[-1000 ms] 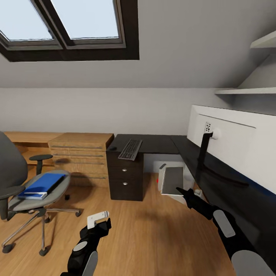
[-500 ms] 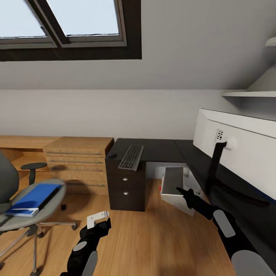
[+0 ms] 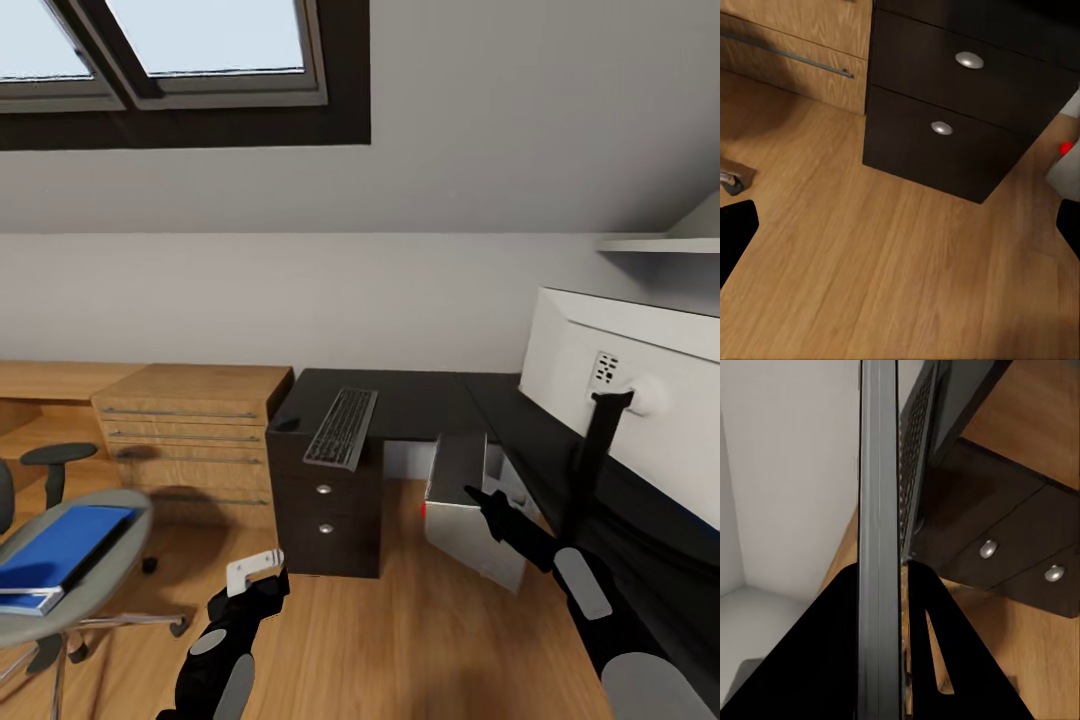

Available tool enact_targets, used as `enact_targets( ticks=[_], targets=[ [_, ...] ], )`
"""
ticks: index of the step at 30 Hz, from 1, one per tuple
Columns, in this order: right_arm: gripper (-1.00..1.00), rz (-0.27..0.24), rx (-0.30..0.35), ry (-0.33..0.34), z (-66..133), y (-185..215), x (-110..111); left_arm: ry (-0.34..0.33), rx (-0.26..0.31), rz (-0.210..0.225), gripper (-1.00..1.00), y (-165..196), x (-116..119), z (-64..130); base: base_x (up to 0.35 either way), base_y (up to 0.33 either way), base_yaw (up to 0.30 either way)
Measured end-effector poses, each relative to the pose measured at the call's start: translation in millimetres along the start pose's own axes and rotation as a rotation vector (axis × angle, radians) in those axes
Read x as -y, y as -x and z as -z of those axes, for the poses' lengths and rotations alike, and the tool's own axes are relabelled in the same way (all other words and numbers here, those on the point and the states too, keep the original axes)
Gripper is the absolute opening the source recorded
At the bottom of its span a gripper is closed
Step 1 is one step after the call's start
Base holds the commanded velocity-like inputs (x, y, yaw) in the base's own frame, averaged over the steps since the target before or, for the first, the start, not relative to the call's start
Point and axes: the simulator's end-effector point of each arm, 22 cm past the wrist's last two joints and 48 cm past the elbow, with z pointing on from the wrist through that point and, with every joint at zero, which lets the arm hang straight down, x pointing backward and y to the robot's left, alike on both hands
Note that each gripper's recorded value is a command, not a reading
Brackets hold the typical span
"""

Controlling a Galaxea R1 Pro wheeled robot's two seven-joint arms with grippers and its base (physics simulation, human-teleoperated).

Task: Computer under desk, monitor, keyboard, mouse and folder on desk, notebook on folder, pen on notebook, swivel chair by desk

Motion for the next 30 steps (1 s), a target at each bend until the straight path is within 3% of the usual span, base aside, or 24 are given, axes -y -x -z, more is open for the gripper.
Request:
enact_targets(
  ticks=[6, 14, 25, 30],
  targets=[
    [-1.0, -0.006, 0.003, 0.007, -7.2, -9, -5, 0.0, 0.0, 0.0, 1.0, 0, 0, 0.1, 0.328, 0.0, 0.0],
    [-1.0, -0.027, 0.061, -0.002, -29.2, -29, -14, 0.002, 0.001, 0.0, 1.0, 0, 0, 0.2, 0.328, 0.0, 0.0],
    [-1.0, -0.036, 0.066, -0.027, -32.3, -34, -10, 0.002, 0.0, 0.0, 1.0, 0, 0, 0.2, 0.328, 0.0, 0.0],
    [-1.0, -0.142, 0.116, -0.037, -28.7, -21, -4, 0.002, -0.001, 0.001, 1.0, 0, -1, 0.0, 0.328, 0.0, 0.0]
  ],
)
